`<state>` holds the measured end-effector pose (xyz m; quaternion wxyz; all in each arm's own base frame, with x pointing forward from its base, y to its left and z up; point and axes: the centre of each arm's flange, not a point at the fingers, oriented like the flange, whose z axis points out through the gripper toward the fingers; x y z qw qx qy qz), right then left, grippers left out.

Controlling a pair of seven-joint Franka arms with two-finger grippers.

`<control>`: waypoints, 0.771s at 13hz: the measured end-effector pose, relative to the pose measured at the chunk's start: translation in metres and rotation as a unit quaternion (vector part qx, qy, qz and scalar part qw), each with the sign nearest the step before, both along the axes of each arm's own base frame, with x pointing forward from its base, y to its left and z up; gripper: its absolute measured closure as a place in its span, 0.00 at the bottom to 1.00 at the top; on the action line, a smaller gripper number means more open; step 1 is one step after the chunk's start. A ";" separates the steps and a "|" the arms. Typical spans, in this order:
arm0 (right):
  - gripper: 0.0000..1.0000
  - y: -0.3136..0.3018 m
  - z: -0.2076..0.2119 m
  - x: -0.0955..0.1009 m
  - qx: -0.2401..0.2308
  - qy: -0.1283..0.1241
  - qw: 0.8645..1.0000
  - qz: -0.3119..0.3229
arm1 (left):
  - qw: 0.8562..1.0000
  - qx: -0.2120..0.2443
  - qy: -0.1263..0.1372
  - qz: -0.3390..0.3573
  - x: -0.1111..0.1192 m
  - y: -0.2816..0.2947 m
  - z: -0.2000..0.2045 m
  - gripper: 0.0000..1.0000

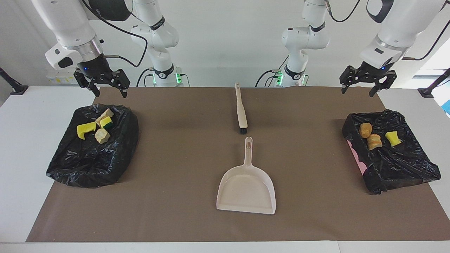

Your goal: Sweep and dump trash in bin

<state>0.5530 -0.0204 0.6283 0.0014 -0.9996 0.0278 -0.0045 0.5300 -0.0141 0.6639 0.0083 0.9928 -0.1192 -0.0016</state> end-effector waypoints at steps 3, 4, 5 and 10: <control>0.00 0.000 0.000 0.000 0.000 0.000 1.000 0.000 | 1.000 -0.003 -0.001 0.000 0.000 -0.002 0.001 0.00; 0.00 0.000 0.000 0.000 0.000 0.000 1.000 0.000 | 1.000 -0.003 -0.001 -0.002 0.000 -0.004 0.001 0.00; 0.00 0.000 0.000 0.000 0.000 0.000 1.000 0.000 | 1.000 -0.003 0.000 -0.007 0.000 -0.011 0.000 0.00; 0.00 0.000 0.000 0.000 0.000 0.000 1.000 0.000 | 1.000 -0.002 0.010 0.013 -0.003 -0.027 -0.002 0.00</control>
